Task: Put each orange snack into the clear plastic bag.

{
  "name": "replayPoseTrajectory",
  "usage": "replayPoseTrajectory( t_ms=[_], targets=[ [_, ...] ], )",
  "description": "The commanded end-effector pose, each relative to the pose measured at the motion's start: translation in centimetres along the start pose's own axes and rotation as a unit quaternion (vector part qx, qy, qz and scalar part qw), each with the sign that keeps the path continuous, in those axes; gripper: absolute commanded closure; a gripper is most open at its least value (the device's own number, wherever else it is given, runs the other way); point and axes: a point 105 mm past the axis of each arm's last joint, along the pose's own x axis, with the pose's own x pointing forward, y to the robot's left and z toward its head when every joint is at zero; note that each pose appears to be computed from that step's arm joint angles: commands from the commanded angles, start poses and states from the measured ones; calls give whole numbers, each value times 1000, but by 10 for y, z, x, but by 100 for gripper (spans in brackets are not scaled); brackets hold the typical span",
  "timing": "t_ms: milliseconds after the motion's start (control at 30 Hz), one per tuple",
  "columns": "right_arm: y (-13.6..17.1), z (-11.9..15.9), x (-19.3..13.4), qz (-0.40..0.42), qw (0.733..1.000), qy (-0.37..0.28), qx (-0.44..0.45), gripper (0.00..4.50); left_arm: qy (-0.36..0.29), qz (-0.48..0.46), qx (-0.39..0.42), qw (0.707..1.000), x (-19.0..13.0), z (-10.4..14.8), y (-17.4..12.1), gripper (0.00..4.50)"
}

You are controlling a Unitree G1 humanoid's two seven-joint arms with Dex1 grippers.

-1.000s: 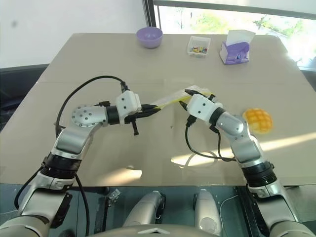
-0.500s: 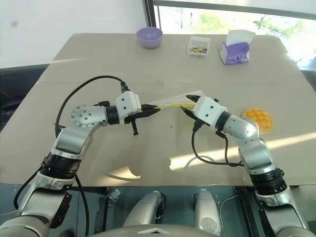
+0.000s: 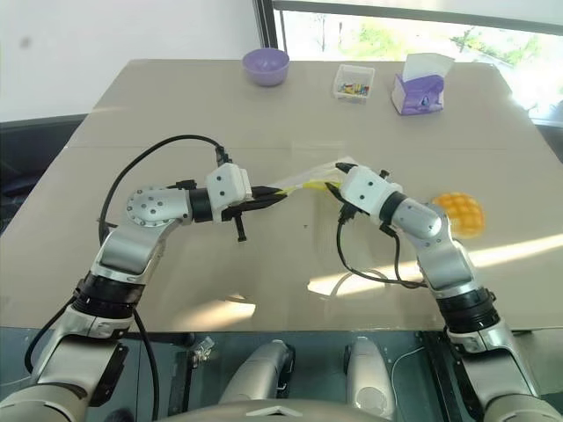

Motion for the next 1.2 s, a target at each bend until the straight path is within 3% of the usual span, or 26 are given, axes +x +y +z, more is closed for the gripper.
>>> replayPoseTrajectory(
  t_ms=[33, 200, 400, 700, 967, 1200],
  targets=[
    [-3, 9, 8, -16, 1000, -17, -7, 266, -22, -1, 20, 1000, -1, 13, -1, 450],
    [-2, 7, 17, -33, 999, -12, 30, 266, -34, -12, 21, 999, -1, 17, -7, 450],
    [-24, -24, 22, -126, 985, 37, 113, 266, -32, -17, 14, 999, -4, 16, -10, 450],
    [-65, -92, -27, -223, 957, 160, 89, 266, -17, 2, 12, 1000, -10, 12, -3, 450],
    [-50, -61, -35, -146, 982, 87, 79, 266, -12, 19, 11, 1000, -6, 13, 7, 450],
    [-34, -25, -20, -101, 991, 21, 80, 266, -16, 24, 13, 999, -1, 16, 12, 450]
  ],
)
